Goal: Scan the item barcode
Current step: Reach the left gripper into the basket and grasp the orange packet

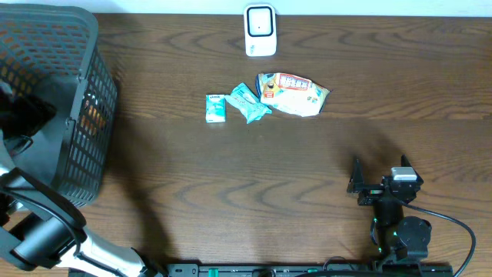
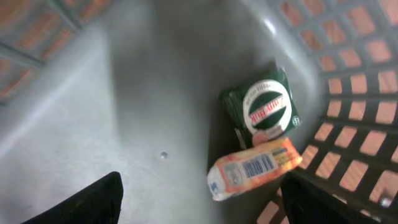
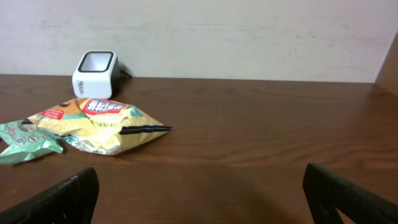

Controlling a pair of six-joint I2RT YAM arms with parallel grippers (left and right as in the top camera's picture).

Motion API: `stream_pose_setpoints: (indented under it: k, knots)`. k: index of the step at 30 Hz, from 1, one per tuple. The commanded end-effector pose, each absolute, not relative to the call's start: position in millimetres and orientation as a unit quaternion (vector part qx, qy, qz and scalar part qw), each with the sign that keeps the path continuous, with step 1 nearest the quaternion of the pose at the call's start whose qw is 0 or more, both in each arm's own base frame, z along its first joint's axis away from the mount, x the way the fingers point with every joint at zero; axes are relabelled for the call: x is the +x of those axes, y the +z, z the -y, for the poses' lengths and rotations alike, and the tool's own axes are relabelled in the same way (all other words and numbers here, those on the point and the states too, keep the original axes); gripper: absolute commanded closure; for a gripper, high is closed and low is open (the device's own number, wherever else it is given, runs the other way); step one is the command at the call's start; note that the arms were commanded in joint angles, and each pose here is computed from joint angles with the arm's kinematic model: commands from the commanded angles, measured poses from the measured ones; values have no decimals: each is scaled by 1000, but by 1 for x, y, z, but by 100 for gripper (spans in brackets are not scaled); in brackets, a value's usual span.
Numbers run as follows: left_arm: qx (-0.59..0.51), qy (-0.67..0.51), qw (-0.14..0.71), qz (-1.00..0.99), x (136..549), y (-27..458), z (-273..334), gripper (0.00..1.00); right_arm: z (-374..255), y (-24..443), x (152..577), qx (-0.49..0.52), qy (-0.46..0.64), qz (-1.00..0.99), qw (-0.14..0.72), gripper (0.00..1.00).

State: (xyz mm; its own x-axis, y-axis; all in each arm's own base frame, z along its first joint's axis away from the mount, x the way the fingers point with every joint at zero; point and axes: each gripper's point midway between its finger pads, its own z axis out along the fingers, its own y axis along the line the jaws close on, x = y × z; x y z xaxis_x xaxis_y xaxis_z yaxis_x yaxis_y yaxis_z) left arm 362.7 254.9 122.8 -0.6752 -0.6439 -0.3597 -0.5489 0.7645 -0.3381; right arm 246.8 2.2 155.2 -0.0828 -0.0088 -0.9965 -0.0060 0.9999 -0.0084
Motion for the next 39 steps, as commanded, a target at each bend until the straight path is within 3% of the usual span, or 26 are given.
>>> stream_pose_setpoints:
  k: [1,10,14,15,23,32,35,39]
  knots:
    - [-280,-122,223,-926,374,112,-232,19,-1,154,247,1,2,-737,676,1]
    - [-251,-136,191,-939,390,84,-205,19,-1,154,247,1,2,-737,676,1]
    - [-291,-95,151,-940,380,60,-218,18,-1,154,247,1,2,-737,676,1]
    - [-307,-87,142,-937,377,55,-221,13,-1,154,247,1,3,-737,676,1]
    - [-326,-75,127,-934,371,47,-225,13,-1,154,247,1,2,-737,675,1]
    - [-318,-148,130,-927,377,41,-199,14,-1,154,247,1,2,-737,676,1]
    - [-319,-161,123,-926,375,37,-193,24,-1,154,247,1,2,-737,675,1]
    - [-320,-163,120,-925,373,37,-192,81,-1,154,247,1,2,-737,676,1]
